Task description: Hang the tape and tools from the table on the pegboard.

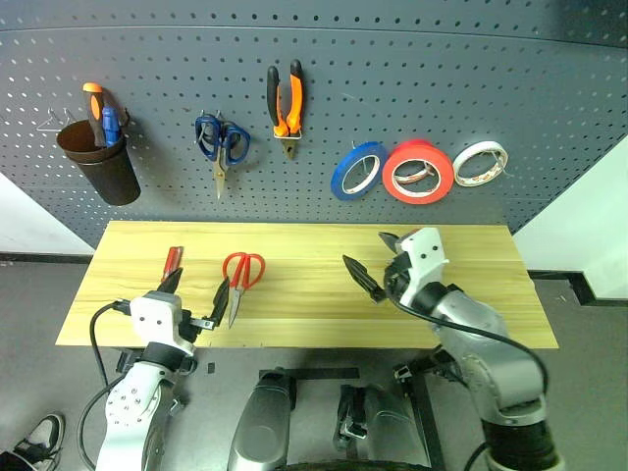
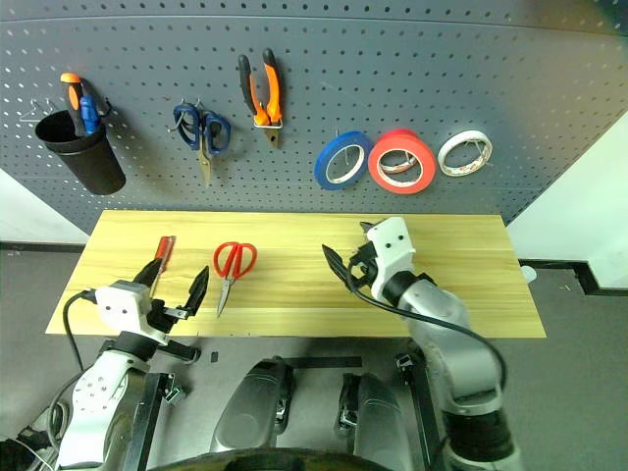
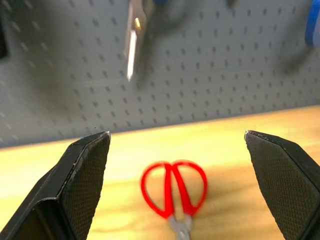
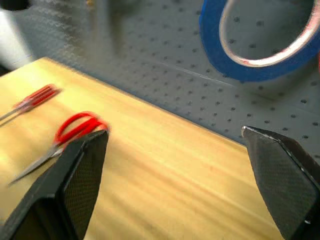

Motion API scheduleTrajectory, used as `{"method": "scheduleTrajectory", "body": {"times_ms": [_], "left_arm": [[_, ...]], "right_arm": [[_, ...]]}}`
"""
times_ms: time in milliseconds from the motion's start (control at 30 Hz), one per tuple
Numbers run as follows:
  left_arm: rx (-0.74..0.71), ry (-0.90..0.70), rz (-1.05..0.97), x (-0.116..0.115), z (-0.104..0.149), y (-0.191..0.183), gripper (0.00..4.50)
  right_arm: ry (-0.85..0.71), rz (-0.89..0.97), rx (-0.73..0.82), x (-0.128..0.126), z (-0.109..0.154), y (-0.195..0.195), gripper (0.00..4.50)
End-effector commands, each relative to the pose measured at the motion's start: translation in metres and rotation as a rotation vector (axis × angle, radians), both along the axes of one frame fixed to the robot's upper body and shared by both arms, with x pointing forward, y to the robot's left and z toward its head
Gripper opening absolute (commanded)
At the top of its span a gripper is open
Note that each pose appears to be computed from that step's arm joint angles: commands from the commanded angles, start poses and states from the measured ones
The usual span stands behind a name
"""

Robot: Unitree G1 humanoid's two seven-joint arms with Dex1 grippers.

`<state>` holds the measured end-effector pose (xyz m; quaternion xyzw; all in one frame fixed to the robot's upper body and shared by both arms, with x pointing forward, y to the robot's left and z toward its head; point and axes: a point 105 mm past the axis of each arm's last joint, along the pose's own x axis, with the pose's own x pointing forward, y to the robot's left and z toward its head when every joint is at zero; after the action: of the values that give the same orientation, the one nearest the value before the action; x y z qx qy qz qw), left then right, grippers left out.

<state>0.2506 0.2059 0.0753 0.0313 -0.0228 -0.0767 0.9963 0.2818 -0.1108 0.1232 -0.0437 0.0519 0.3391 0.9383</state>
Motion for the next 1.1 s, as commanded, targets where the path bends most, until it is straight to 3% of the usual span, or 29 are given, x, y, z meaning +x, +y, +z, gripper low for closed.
{"method": "scheduleTrajectory", "body": {"times_ms": [33, 300, 533, 800, 1100], "left_arm": [[0.017, 0.042, 0.015, 0.004, 0.002, -0.002, 4.5], [0.025, 0.034, 0.085, 0.016, 0.002, 0.001, 4.5], [0.006, 0.169, 0.208, 0.037, -0.025, 0.008, 4.5], [-0.075, 0.358, 0.151, 0.044, -0.051, -0.009, 4.5], [-0.012, 0.473, 0.092, 0.058, -0.063, -0.009, 4.5]], "right_arm": [[0.0, 0.202, 0.048, -0.024, 0.015, 0.004, 4.47], [-0.109, 0.366, 0.078, -0.035, 0.035, 0.003, 4.47], [-0.136, 0.387, 0.09, -0.026, 0.038, 0.015, 4.47], [-0.156, 0.375, 0.098, -0.018, 0.039, 0.023, 4.47], [-0.163, 0.347, 0.11, -0.017, 0.038, 0.028, 4.47]]}}
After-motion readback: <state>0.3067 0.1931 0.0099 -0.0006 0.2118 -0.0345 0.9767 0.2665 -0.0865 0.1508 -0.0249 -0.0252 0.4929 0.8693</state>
